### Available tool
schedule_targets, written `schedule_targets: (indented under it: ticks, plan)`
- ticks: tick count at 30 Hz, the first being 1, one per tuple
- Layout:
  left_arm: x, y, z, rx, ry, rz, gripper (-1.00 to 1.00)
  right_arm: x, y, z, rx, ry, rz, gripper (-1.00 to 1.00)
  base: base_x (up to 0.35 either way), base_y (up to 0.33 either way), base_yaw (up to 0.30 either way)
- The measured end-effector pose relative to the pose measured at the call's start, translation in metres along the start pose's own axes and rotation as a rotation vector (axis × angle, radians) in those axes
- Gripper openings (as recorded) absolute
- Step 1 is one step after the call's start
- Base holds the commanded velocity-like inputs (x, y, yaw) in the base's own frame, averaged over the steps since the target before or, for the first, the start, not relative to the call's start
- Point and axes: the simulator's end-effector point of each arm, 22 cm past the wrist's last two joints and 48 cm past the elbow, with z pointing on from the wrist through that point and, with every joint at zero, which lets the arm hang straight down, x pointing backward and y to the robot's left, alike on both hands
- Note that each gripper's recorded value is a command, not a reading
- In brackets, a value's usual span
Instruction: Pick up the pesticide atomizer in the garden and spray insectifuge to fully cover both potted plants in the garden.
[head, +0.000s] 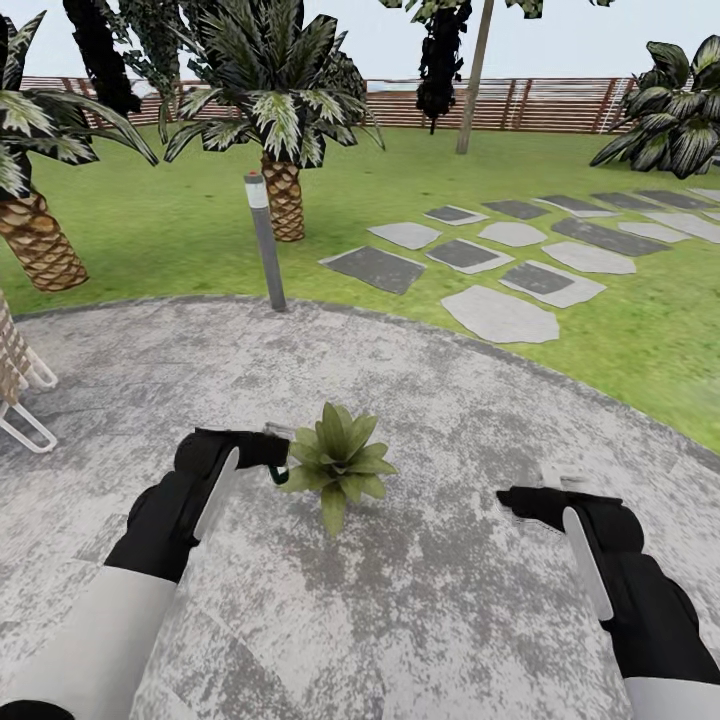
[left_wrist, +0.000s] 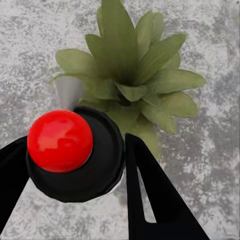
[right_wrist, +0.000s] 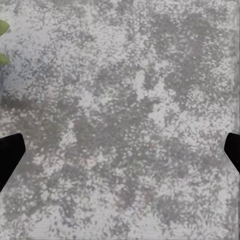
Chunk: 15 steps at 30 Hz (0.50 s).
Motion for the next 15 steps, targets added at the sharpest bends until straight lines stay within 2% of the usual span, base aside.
schedule_targets:
  ticks: [4,7,8,9,11,15]
  plan:
    - [0.001,0.005,-0.012,0.14,0.01,0.041,-1.0,-0.011,-0.001,-0.007,0.004,-0.03,-0.009,1.0,0.0,0.0,0.0]
    - [-0.008,-0.011,-0.026,0.284,0.003,0.058,-1.0,-0.014,0.003,-0.008,-0.011,-0.037,-0.009,1.0,0.0,0.0,0.0]
    - [-0.01,-0.015,-0.028,0.307,0.001,0.065,-1.0,-0.014,0.004,-0.009,-0.019,-0.037,-0.008,1.0,0.0,0.0,0.0]
    - [-0.014,-0.025,-0.033,0.358,-0.001,0.076,-1.0,-0.014,0.009,-0.009,-0.041,-0.038,-0.008,1.0,0.0,0.0,0.0]
    - [-0.019,-0.044,-0.041,0.432,0.006,0.122,-1.0,-0.018,0.022,-0.011,-0.101,-0.044,-0.008,1.0,0.0,0.0,0.0]
    - [-0.001,-0.071,-0.044,0.498,0.076,0.248,-1.0,-0.038,0.046,-0.017,-0.207,-0.076,-0.017,1.0,0.0,0.0,0.0]
